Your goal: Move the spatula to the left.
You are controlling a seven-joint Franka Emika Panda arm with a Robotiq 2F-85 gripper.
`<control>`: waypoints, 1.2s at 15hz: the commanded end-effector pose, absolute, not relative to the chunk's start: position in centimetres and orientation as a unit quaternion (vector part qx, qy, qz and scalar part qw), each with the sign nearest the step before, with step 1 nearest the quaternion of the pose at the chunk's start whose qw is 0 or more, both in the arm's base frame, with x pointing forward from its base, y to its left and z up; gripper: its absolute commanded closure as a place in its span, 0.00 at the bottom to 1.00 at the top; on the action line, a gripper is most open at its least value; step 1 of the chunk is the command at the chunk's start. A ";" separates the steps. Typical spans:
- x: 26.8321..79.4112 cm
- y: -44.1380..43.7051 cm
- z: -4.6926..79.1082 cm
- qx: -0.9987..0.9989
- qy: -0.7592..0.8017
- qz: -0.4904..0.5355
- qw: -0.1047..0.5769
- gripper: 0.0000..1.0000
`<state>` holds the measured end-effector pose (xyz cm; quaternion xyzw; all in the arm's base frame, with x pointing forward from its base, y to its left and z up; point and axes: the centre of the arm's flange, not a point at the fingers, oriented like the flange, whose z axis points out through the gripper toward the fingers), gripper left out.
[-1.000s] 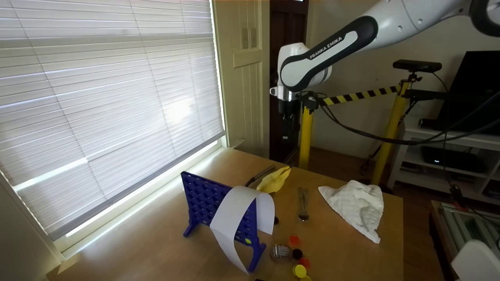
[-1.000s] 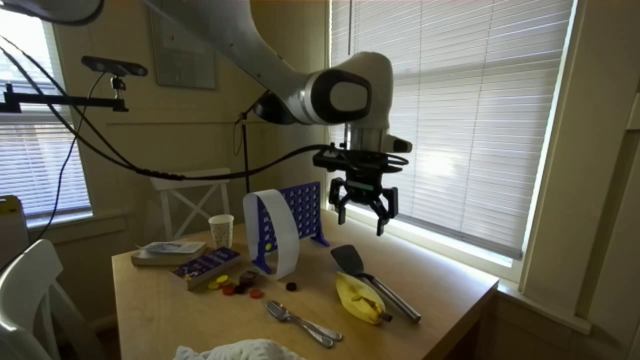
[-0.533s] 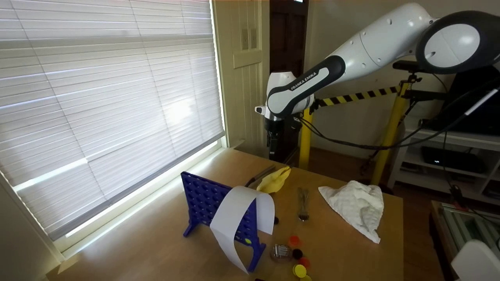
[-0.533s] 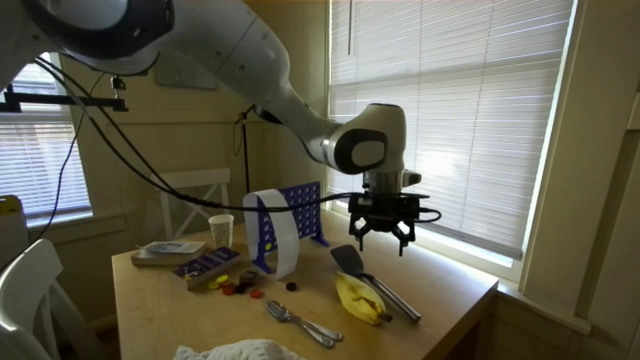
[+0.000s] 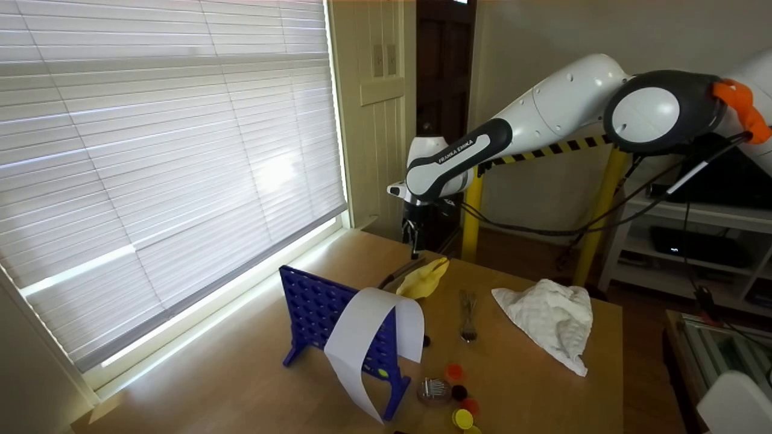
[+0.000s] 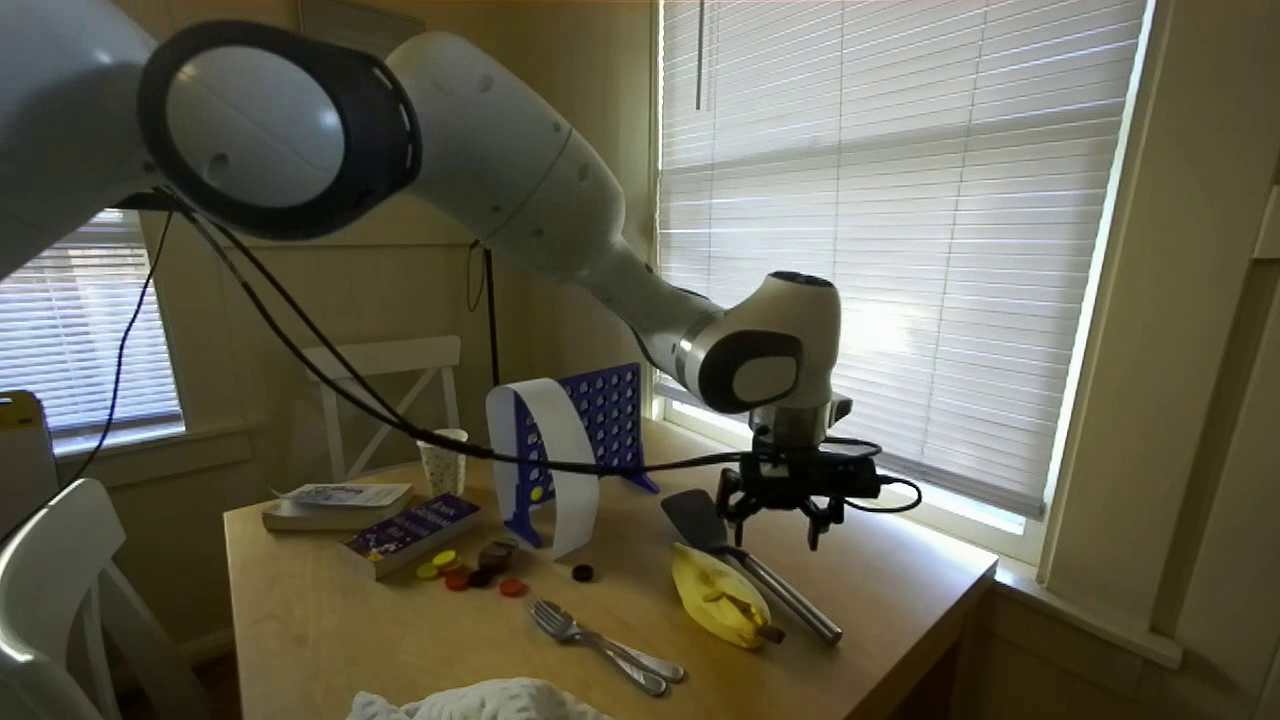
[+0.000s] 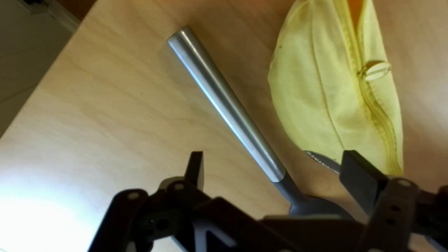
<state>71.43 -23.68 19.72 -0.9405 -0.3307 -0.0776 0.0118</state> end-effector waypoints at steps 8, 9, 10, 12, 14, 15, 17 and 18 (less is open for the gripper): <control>72.8 -24.5 17.6 -0.928 -0.366 -0.075 -0.013 0.00; 72.8 -24.6 17.4 -0.924 -0.375 -0.073 -0.018 0.00; 72.9 -24.6 17.1 -0.918 -0.390 -0.067 -0.017 0.00; 72.8 -24.6 16.6 -0.905 -0.420 -0.065 -0.017 0.00; 72.7 -24.4 15.7 -0.892 -0.448 -0.065 -0.012 0.00; 72.6 -24.3 15.3 -0.884 -0.464 -0.062 -0.008 0.00; 72.4 -24.1 14.7 -0.870 -0.489 -0.064 -0.004 0.00; 72.4 -24.0 14.6 -0.863 -0.500 -0.066 0.000 0.00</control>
